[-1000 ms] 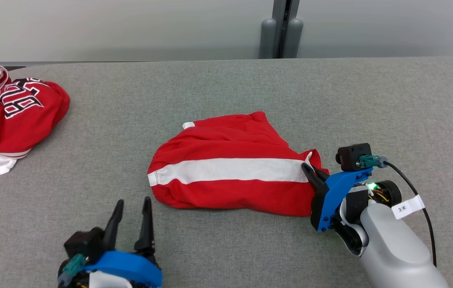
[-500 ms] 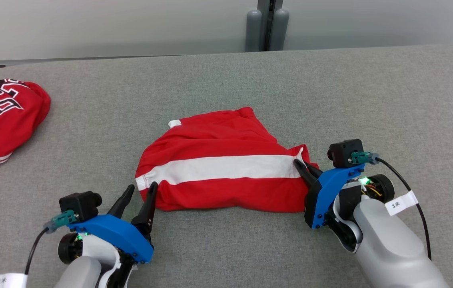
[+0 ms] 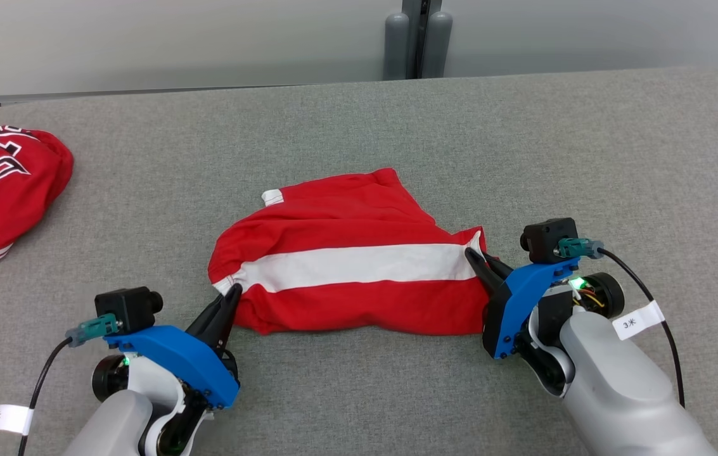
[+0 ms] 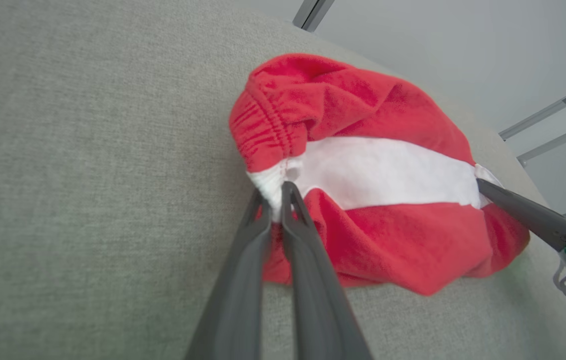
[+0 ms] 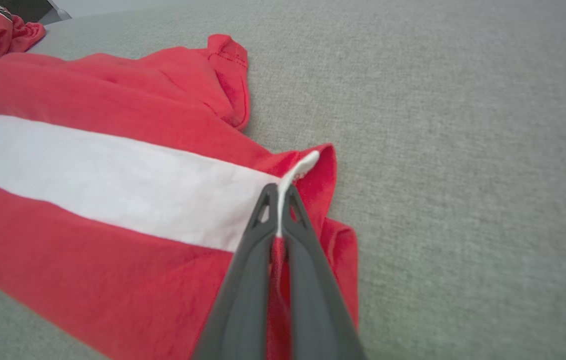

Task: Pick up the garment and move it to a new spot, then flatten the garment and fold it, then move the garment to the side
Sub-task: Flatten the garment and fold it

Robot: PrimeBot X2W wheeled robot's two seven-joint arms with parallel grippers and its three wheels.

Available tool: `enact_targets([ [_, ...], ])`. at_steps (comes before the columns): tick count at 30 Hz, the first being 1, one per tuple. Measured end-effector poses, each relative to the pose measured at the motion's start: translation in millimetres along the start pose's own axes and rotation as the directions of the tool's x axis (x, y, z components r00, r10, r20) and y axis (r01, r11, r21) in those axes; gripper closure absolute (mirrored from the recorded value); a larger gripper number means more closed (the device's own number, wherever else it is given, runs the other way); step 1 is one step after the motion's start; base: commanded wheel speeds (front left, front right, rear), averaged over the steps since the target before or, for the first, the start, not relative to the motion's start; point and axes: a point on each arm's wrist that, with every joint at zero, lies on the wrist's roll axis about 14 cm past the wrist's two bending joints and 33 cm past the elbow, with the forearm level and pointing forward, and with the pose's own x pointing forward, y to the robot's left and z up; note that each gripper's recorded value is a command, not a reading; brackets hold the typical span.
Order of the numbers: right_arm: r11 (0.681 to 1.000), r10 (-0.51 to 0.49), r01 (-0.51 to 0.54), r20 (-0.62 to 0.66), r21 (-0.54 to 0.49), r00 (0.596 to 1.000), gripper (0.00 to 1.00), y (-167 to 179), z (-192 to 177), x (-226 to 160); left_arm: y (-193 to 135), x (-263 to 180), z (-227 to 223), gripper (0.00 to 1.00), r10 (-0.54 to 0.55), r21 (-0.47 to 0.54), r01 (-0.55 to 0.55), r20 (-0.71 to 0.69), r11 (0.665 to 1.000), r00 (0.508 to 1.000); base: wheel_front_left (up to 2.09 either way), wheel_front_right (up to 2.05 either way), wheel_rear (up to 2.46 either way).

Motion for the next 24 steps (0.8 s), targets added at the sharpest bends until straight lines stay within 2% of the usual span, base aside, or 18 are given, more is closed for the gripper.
enact_targets([
  [7, 1.000, 0.005, -0.005, 0.057, -0.001, 0.998, 1.00, 1.0, 12.7, -1.4, -13.0, 2.7, 23.0, 1.00, -0.043, -0.008, 0.044, 0.095, 0.999, 0.995, 0.00, 0.00, 0.00],
  [14, 1.000, 0.029, -0.026, 0.227, -0.016, 0.973, 1.00, 4.1, 61.4, -15.5, -41.8, -10.3, 72.1, 1.00, -0.149, 0.071, 0.135, 0.255, 0.988, 0.955, 0.00, 0.00, 0.00],
  [19, 0.997, 0.059, -0.038, 0.391, -0.062, 0.918, 1.00, 5.5, 116.6, -42.4, -70.4, -33.7, 124.6, 1.00, -0.261, 0.208, 0.193, 0.379, 0.959, 0.888, 0.00, 0.00, 0.00],
  [24, 0.994, 0.083, -0.027, 0.555, -0.108, 0.828, 1.00, 5.9, 171.5, -90.0, -116.3, -68.6, 172.7, 1.00, -0.392, 0.355, 0.237, 0.474, 0.904, 0.789, 0.00, 0.00, 0.00],
])
